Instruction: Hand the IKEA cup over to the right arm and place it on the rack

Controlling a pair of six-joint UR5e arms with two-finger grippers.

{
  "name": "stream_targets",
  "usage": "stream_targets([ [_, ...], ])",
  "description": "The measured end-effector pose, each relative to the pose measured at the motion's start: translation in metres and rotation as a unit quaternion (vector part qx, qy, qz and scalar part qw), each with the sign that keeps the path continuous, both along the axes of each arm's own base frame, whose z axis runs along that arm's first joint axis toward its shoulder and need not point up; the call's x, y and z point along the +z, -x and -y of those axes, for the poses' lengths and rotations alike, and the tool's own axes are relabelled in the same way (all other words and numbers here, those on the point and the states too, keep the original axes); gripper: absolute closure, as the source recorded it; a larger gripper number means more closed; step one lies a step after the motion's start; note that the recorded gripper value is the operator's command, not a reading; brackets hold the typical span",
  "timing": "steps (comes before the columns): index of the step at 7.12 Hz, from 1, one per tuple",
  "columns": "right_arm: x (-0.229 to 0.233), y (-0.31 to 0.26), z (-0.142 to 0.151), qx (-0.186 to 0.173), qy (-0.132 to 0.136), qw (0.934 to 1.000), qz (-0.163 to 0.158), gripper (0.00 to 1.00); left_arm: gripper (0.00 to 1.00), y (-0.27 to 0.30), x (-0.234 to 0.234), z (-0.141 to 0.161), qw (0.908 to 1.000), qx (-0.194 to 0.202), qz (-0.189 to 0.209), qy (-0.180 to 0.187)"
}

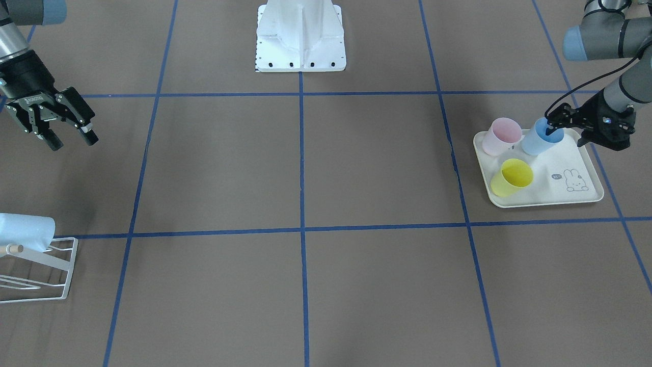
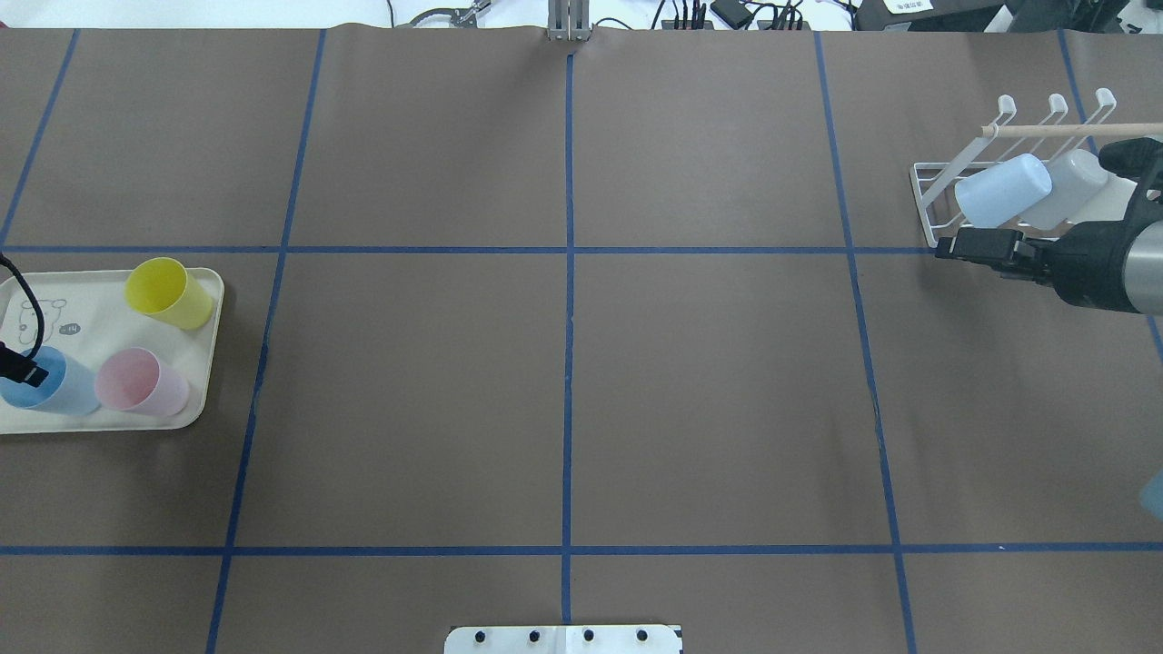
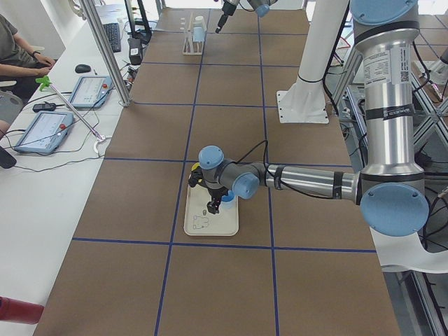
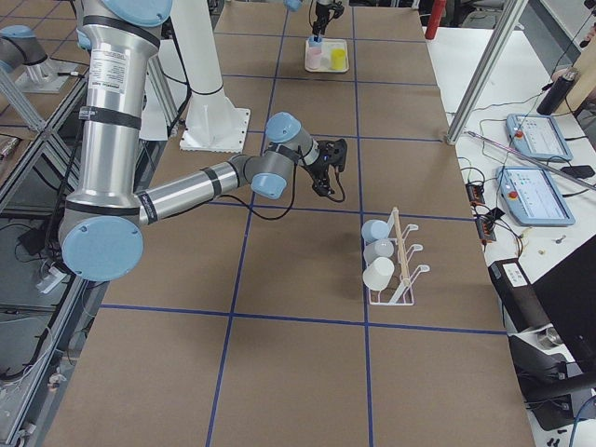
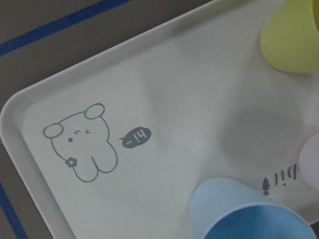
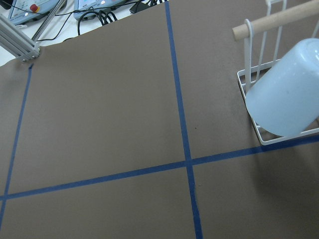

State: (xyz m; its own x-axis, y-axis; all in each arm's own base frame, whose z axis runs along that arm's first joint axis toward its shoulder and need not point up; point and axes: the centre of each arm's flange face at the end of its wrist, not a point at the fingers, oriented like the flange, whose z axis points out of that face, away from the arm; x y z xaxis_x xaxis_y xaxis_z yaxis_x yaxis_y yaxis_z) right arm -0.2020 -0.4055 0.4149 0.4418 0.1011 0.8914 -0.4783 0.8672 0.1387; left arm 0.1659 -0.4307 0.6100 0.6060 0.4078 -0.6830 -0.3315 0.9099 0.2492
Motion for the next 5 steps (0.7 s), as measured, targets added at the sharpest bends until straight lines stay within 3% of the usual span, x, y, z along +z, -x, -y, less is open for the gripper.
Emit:
stream_targets([
  [5,-0.001,0.001,0.001,0.001,-0.001,1.0000,0.001,0.00,1.00,0.000,-0.012,-0.001,0.9998,-0.010,0.002,0.014],
])
